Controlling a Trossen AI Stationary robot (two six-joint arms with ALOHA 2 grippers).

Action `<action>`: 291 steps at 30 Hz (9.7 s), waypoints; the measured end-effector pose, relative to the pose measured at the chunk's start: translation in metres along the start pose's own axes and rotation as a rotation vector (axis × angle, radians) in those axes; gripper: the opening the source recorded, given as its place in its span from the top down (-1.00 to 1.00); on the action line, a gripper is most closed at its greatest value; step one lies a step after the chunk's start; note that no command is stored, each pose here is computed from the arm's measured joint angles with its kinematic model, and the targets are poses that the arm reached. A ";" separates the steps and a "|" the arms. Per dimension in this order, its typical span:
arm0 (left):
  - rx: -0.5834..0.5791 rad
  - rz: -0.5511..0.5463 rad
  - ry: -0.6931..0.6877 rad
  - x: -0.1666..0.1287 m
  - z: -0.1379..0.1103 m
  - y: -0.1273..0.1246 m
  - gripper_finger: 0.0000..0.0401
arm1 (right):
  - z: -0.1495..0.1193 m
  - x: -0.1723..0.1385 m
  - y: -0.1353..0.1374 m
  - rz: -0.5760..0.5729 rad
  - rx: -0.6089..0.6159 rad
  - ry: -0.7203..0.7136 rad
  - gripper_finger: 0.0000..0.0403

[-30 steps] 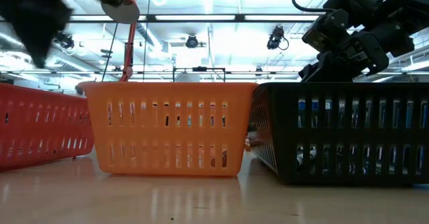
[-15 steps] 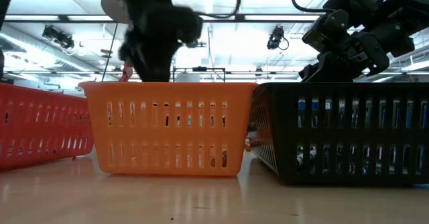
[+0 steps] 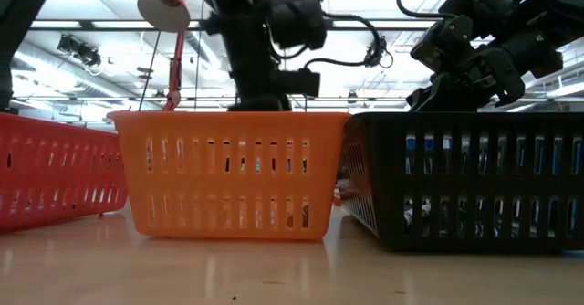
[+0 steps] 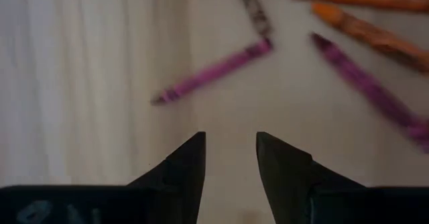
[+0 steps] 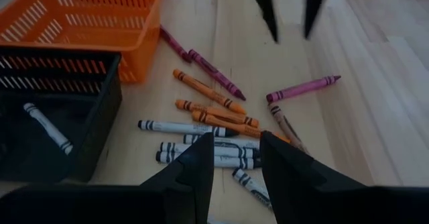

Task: Sort crayons
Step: Put the violet crayon into the red bin, then put the black crayon into the black bin

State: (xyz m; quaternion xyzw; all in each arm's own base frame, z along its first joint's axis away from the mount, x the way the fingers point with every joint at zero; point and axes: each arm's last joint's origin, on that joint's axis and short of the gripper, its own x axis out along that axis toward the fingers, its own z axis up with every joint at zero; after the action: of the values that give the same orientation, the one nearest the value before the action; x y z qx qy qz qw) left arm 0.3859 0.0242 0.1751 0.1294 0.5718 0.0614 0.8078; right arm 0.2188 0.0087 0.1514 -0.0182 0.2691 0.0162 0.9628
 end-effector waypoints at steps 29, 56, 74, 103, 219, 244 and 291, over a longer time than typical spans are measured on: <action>0.328 -0.142 -0.194 0.053 0.005 0.035 0.29 | -0.003 0.000 0.000 -0.012 0.063 0.034 0.38; 0.116 -0.342 -0.090 0.053 -0.012 0.040 0.65 | -0.002 0.000 0.000 -0.009 0.020 0.020 0.38; 0.098 -0.295 -0.064 0.040 -0.010 0.030 0.91 | -0.002 0.000 0.000 -0.008 0.018 0.021 0.38; -0.541 -0.371 0.202 -0.117 -0.031 -0.080 0.81 | -0.003 -0.001 0.019 0.061 -0.018 0.026 0.38; 0.208 0.439 -0.170 -0.106 -0.018 -0.090 0.40 | 0.041 0.057 0.001 -0.465 0.957 0.937 0.26; 0.223 0.380 -0.127 -0.103 -0.022 -0.088 0.40 | 0.023 0.077 0.002 -0.490 0.991 0.989 0.58; 0.057 0.372 0.103 -0.087 -0.063 -0.091 0.40 | 0.111 0.056 0.132 0.027 -0.158 0.456 0.79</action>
State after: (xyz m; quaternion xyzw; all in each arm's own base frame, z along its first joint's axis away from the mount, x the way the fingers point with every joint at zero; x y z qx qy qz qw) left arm 0.2924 -0.0758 0.2092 0.2523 0.5800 0.2002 0.7482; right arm 0.3186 0.1465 0.2139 -0.0932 0.4776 0.0457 0.8724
